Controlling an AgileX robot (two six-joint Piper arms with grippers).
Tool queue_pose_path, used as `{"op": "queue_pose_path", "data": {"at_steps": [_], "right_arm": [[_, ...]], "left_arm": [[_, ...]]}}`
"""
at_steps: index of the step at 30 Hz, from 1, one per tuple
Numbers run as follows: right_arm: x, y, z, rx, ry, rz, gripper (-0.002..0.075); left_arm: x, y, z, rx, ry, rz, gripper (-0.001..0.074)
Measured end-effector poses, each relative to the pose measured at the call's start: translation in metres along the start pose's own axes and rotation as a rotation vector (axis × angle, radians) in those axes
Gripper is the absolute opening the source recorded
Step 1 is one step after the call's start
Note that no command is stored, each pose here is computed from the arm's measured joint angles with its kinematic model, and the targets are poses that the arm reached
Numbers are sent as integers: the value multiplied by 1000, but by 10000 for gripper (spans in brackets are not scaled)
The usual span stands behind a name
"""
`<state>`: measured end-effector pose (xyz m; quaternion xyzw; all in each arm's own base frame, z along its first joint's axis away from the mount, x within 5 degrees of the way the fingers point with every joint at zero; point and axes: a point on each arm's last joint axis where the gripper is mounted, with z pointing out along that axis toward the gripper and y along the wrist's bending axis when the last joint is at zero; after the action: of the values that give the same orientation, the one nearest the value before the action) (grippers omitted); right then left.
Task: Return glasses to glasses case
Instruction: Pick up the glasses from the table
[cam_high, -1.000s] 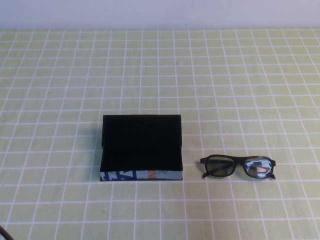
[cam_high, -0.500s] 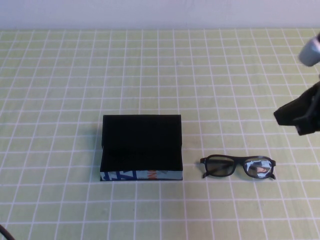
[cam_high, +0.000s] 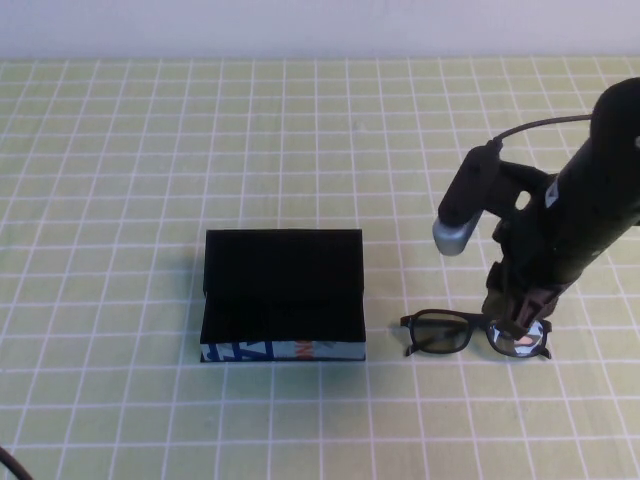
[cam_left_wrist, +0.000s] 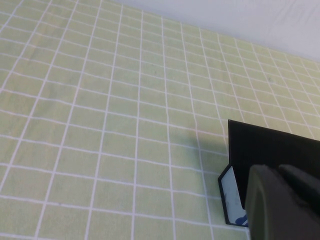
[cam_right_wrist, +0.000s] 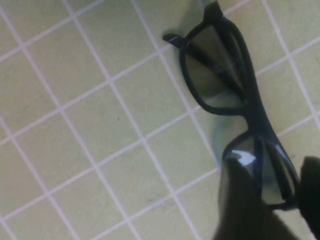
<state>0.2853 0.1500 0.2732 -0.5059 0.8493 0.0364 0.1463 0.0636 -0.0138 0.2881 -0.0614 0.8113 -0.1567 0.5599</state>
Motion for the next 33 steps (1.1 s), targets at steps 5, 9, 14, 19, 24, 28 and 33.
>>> {"op": "queue_pose_path", "data": {"at_steps": [5, 9, 14, 19, 24, 28, 33], "right_arm": [[-8, -10, 25, 35, -15, -6, 388], [-11, -17, 42, 58, 2, -24, 417], [-11, -22, 65, 50, 53, -42, 422], [-10, -24, 84, 23, 91, -39, 422], [-9, -24, 95, 4, 112, -35, 356], [-8, -23, 94, -2, 120, -34, 115], [-11, -24, 86, -5, 112, -42, 25]], "left_arm": [[0, 0, 0, -1, 2, 0, -3], [0, 0, 0, -1, 4, 2, -3], [0, 0, 0, -1, 4, 2, -3], [0, 0, 0, -1, 4, 2, -3], [0, 0, 0, -1, 4, 2, -3], [0, 0, 0, -1, 4, 2, -3], [0, 0, 0, -1, 4, 4, -3]]}}
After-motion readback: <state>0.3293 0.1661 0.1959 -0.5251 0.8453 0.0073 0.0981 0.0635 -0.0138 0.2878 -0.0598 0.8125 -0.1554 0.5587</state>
